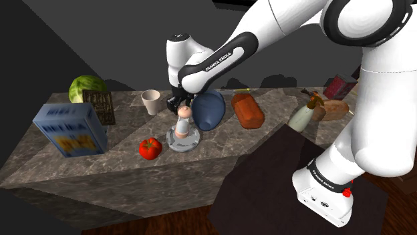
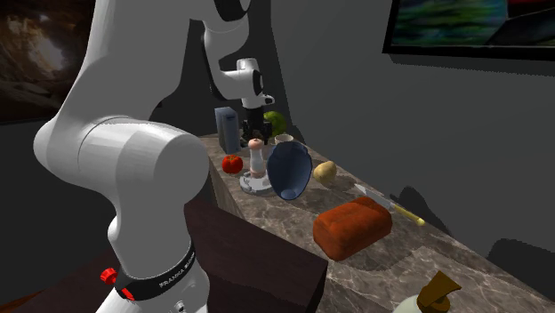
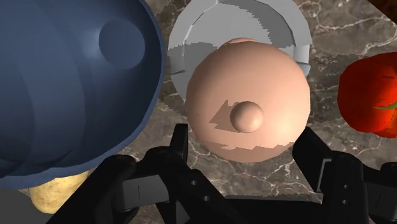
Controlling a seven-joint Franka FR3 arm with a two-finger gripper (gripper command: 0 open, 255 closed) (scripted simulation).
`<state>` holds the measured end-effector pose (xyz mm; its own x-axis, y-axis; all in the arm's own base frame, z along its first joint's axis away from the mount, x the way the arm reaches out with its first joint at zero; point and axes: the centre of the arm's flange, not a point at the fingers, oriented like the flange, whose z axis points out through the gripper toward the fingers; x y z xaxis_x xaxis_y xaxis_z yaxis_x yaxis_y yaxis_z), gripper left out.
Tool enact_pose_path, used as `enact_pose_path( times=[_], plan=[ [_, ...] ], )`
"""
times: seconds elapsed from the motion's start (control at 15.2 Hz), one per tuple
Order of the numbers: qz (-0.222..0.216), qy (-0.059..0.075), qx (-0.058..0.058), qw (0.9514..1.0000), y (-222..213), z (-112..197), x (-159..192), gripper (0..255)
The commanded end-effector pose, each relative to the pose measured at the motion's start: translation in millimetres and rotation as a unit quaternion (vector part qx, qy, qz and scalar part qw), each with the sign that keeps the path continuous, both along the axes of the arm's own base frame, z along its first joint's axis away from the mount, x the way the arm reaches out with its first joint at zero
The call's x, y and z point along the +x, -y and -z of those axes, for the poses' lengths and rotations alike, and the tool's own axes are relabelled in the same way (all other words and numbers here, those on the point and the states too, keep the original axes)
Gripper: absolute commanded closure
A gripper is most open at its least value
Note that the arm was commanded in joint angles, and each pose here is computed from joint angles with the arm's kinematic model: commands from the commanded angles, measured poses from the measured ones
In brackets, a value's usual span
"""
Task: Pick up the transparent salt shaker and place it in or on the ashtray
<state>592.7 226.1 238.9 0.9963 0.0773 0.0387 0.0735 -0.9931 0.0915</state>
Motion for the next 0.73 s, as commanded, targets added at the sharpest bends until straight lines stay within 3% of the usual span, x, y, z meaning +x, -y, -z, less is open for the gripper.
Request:
enact_pose_path(
  times=[0.0,0.66],
  plan=[
    [0.000,0.000,0.000,1.0000,0.4,10.5,-0.2,255],
    [0.000,0.000,0.000,1.0000,0.4,19.9,-0.2,255]
  ],
)
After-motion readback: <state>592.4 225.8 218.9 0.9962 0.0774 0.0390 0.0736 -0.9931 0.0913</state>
